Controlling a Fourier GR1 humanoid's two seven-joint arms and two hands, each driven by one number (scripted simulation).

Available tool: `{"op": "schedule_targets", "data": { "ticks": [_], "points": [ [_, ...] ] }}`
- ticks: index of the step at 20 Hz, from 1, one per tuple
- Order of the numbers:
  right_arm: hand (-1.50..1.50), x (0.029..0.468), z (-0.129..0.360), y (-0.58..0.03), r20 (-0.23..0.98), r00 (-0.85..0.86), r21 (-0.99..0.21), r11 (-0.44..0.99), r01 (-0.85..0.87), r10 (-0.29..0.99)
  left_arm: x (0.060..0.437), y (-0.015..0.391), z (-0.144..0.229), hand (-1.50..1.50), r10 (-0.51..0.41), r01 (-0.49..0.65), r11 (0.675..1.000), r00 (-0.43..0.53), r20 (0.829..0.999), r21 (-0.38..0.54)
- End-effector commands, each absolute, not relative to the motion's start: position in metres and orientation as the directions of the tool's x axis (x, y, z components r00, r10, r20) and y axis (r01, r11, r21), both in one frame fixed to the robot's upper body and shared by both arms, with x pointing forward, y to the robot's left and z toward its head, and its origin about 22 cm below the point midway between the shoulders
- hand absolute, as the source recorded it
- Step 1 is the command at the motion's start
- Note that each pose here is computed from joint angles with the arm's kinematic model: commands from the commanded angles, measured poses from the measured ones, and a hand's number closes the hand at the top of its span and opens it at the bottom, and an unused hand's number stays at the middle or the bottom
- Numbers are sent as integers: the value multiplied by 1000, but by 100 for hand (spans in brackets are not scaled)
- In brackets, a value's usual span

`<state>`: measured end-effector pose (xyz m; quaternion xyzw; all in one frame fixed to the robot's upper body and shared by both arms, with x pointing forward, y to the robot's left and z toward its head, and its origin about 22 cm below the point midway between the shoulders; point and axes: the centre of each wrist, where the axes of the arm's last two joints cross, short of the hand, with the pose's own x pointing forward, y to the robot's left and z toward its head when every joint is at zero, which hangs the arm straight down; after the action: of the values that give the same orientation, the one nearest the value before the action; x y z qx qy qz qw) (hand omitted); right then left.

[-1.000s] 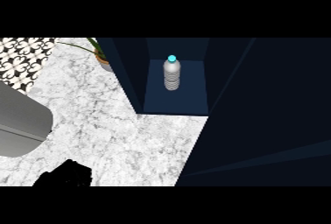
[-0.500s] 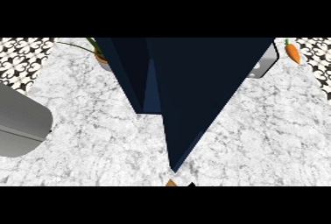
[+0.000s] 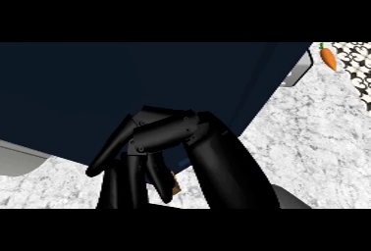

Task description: Pick up the bottled water, place it into the cabinet and close the cabinet

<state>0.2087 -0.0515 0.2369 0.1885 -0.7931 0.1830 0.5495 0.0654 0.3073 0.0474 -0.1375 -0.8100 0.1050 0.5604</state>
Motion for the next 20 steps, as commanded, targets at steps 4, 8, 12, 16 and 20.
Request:
{"op": "schedule_targets", "data": {
  "ticks": [4,8,12,16,20],
  "points": [
    [150,278,218,-63,957,-282,-76,871,-486,-74,49,325,44,150,341,102,940,-341,876,-326],
    [150,307,232,-56,960,-279,-111,864,-490,-35,54,340,45,150,325,84,945,-347,880,-316],
    [150,345,209,-54,969,-247,-109,879,-465,-11,47,343,43,150,346,103,938,-322,881,-331],
    [150,362,196,-63,978,-208,-96,888,-449,1,56,345,70,150,336,106,942,-344,877,-319],
    [150,388,183,-68,977,-212,-115,912,-394,32,61,342,54,150,342,128,940,-345,874,-317]
  ]
}}
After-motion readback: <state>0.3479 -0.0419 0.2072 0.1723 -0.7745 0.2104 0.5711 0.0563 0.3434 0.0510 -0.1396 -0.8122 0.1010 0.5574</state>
